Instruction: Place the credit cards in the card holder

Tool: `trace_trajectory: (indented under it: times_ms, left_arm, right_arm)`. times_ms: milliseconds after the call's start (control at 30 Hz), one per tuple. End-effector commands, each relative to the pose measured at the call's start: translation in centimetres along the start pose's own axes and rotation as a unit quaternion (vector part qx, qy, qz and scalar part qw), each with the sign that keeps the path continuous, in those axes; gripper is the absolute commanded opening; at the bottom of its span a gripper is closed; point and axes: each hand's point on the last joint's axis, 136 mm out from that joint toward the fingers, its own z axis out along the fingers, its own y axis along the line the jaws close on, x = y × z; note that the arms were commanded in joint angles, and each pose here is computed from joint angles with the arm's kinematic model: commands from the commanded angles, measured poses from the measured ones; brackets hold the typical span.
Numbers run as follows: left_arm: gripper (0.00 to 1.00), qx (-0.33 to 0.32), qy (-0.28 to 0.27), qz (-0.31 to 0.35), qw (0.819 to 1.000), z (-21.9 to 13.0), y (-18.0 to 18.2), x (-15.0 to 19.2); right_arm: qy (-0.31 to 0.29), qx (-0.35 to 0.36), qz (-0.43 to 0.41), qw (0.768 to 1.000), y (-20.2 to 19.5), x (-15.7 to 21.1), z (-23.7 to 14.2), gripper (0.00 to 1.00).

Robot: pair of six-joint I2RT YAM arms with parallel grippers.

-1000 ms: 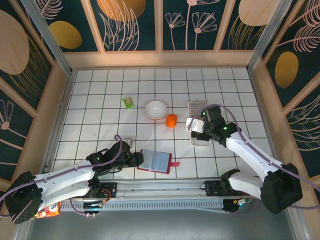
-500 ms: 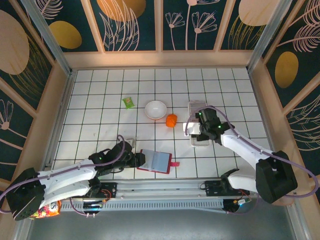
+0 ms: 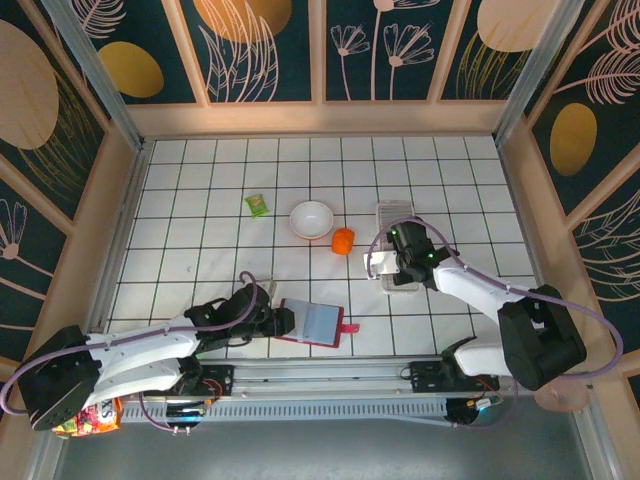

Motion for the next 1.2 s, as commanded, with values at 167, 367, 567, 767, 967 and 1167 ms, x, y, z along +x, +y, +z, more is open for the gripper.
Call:
trace_trajectory:
  times_ms: [167,367,567,767,967,1167]
  left_arm:
    - [0.55,0.029,0.009,-0.002,1.000,0.2,-1.4,0.5]
    - [0.54,0.037,0.015,-0.002,0.999,0.4,-1.9,0.8]
    - [0.54,0.041,0.019,0.000,0.999,0.6,-2.5,1.0]
    - [0.54,0.053,0.019,0.001,0.998,0.5,-3.3,0.9]
    - [0.54,0.056,0.025,0.000,0.998,0.7,-3.5,1.2]
    - [0.54,0.059,0.026,-0.001,0.998,0.8,-3.6,1.3]
  right_arm:
    - [0.012,0.017,-0.008,1.000,-1.3,0.2,-0.7,0.65]
    - [0.013,0.012,-0.007,1.000,-1.0,0.3,-1.3,0.53]
    - [0.014,0.012,-0.011,1.000,-1.0,0.4,-1.5,0.40]
    - [0.016,0.013,-0.009,1.000,-1.2,0.5,-1.8,0.32]
    - [0.020,0.017,-0.007,1.000,-1.5,0.7,-2.2,0.29]
    - [0.022,0.022,-0.004,1.000,-1.8,0.8,-2.6,0.28]
